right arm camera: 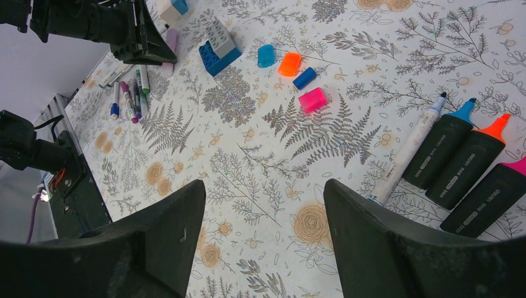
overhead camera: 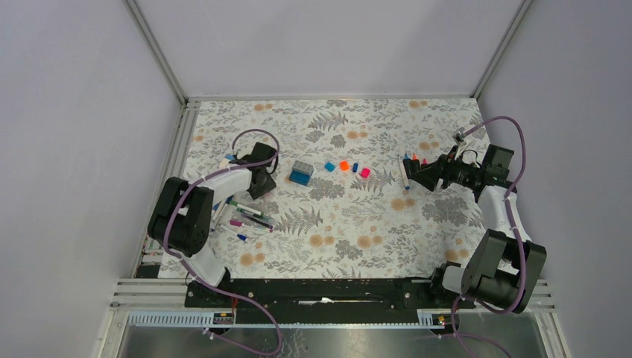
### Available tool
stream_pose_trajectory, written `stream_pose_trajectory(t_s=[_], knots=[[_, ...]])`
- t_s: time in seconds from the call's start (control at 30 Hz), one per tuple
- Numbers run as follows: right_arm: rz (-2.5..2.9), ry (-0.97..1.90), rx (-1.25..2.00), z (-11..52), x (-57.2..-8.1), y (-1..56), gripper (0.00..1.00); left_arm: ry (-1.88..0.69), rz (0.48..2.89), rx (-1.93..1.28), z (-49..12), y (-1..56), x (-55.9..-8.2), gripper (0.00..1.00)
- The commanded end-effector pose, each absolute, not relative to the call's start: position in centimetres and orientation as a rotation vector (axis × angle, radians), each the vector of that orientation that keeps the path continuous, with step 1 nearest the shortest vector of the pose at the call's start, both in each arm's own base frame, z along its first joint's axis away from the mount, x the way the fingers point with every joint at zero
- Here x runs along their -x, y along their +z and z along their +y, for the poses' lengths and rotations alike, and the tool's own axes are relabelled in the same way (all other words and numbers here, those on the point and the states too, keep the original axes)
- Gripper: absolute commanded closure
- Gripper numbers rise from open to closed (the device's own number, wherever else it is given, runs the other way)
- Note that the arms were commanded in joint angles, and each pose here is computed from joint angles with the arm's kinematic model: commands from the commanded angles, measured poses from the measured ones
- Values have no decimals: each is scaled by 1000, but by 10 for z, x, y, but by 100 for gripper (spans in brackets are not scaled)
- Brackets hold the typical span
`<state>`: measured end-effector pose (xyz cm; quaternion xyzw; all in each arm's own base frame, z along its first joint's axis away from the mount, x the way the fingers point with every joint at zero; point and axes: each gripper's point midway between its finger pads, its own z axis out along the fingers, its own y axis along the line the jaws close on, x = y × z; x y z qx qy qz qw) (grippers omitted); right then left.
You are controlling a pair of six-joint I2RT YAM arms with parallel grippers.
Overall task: Open the pen caps
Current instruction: Pick up the pen from the center of the board.
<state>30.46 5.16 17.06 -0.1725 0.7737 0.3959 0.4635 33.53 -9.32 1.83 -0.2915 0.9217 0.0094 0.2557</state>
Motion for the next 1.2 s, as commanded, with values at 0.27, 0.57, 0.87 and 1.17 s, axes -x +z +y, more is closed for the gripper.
stream_pose_trajectory(t_s=[0.27, 0.57, 0.87, 1.17], knots=[[1857, 987, 455, 54, -303, 178, 23, 11, 2652, 513, -141, -5, -324, 58], [1853, 987, 459, 54, -303, 179, 23, 109, 2686, 504, -131, -18, -320, 47], [1844, 989, 467, 55, -302, 182, 23, 88, 2699, 682, -113, -24, -334, 48], [1839, 991, 471, 56, -301, 184, 23, 180, 2704, 747, -101, -27, -343, 50]])
